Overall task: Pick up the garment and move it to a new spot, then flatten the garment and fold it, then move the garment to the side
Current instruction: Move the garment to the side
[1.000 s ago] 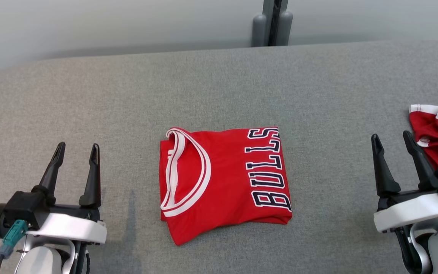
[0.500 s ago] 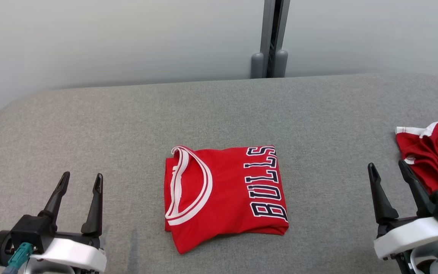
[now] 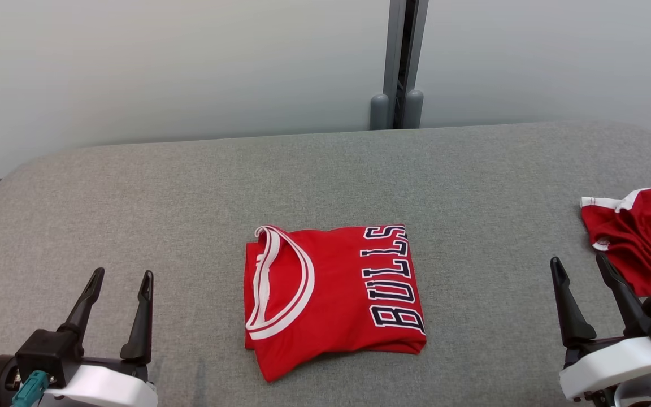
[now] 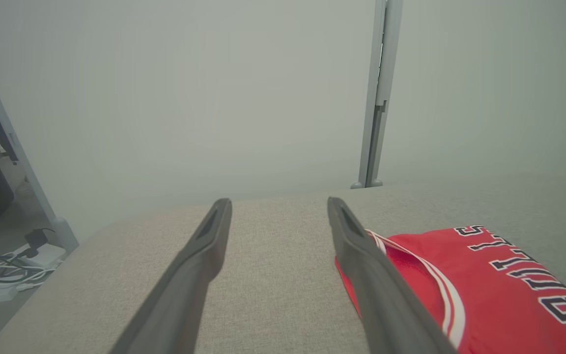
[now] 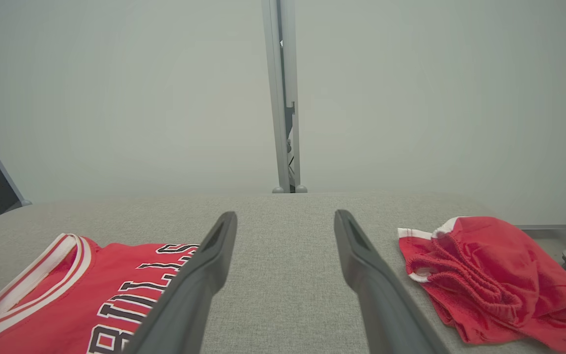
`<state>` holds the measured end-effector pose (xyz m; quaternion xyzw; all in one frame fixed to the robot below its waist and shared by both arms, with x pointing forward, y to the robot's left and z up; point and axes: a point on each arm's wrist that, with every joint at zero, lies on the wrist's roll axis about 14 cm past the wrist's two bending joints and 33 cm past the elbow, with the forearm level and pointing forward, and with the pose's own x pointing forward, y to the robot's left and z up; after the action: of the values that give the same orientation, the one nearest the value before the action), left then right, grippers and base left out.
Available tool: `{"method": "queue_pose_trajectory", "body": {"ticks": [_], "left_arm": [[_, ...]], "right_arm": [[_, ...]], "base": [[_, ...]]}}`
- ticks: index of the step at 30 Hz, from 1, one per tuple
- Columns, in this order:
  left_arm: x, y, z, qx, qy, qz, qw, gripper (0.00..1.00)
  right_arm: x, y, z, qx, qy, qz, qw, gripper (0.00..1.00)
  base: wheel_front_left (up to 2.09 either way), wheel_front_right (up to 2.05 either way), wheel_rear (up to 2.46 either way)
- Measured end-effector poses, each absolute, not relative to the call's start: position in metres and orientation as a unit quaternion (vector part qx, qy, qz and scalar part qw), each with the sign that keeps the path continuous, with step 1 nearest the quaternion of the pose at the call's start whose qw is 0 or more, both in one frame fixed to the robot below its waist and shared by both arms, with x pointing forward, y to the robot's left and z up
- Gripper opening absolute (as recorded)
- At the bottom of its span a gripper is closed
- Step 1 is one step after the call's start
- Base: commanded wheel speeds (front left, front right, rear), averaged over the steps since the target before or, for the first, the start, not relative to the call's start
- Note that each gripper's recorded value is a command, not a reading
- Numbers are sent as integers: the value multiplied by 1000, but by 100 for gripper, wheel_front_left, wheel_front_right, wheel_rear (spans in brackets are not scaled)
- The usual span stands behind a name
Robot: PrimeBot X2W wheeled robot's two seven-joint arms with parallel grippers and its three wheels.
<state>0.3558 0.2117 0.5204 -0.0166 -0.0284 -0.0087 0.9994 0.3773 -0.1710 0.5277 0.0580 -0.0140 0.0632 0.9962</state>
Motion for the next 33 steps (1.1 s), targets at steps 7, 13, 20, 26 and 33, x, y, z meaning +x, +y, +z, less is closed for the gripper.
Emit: {"method": "queue_pose_trajectory", "body": {"ticks": [7,13,20,26,33], "left_arm": [[353,212,521,-17,-26,-5,1000,100],[352,212,523,-17,-26,-5,1000,100],[353,209,524,-17,-26,-7,999,100],[353,208,525,-18,-27,-7,999,100],[352,209,528,-18,-30,-6,999,100]], "right_arm": [[376,-171,530,60,-17,62,996,100],[376,-170,531,60,-18,62,996,100],[375,-170,529,62,-16,61,996,100],[375,-171,525,63,-10,59,996,100],[380,-168,519,63,-1,64,996,100]], "base": [[0,0,0],[0,0,0],[0,0,0],[0,0,0],[0,0,0]]}}
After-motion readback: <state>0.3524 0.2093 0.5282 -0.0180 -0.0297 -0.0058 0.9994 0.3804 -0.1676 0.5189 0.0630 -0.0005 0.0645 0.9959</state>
